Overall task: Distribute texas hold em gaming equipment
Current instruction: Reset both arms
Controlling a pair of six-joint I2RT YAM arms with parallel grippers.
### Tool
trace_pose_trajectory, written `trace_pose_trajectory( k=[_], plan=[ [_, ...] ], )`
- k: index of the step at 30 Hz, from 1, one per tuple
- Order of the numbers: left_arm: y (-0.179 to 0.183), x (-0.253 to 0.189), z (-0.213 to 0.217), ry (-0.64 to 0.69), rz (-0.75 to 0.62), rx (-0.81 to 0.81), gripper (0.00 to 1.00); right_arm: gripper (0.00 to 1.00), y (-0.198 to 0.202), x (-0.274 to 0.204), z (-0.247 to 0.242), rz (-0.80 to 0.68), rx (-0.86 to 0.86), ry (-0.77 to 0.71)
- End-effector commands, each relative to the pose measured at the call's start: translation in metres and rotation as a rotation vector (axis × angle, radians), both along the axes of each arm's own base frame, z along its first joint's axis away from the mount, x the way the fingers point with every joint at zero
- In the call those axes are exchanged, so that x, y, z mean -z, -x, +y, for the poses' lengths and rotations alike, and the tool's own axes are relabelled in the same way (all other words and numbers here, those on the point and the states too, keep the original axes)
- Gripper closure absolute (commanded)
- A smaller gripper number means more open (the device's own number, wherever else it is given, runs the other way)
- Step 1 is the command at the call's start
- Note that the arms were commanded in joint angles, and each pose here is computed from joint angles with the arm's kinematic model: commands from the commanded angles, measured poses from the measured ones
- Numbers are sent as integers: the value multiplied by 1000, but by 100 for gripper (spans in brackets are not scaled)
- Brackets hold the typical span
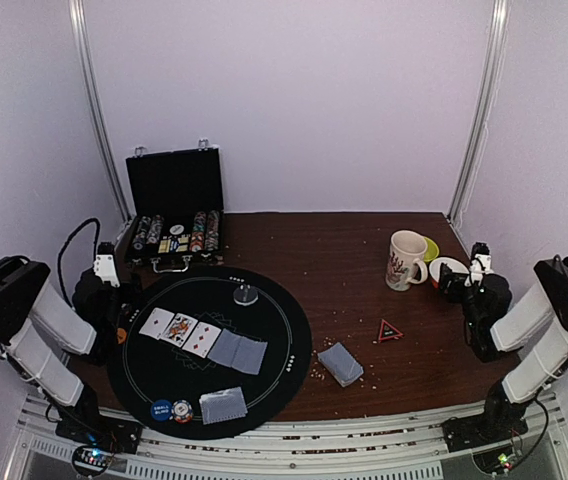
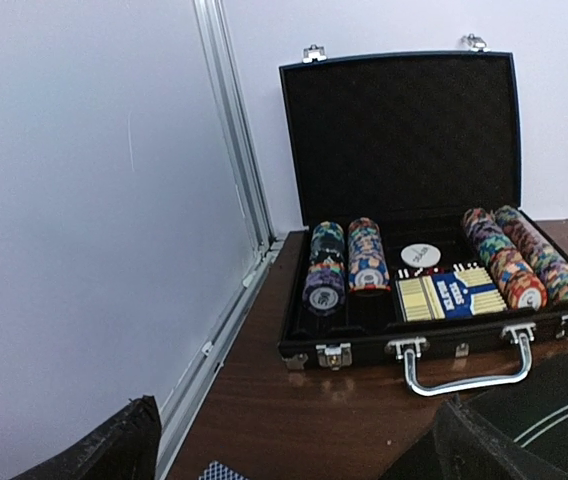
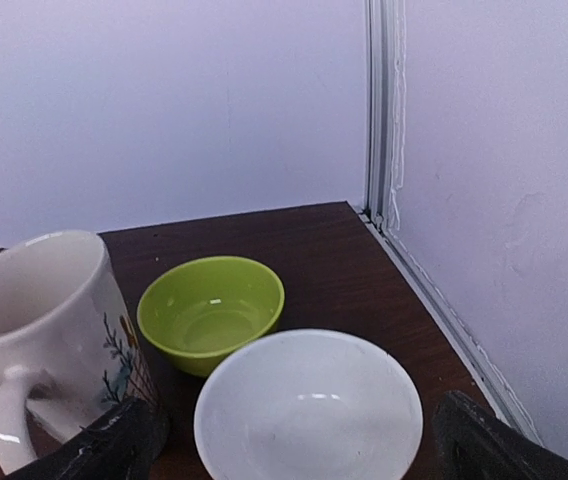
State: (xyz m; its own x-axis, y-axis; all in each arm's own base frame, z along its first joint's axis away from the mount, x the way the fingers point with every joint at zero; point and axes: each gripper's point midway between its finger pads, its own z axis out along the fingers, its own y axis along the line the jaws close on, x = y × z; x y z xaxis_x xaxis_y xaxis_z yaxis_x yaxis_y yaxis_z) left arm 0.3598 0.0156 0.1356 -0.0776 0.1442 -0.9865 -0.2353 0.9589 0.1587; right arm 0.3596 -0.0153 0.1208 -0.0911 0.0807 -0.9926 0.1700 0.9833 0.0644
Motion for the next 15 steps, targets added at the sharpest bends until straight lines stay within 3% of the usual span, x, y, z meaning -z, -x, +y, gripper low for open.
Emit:
trace_pose_trajectory(
  k=[1, 15],
  plan=[
    [-10, -23, 3, 11, -75, -13, 2, 0, -15, -11, 3, -10, -23, 5],
    [-10, -25, 2, 8, -86, -9, 2, 0, -15, -11, 3, -13, -26, 14]
  ],
)
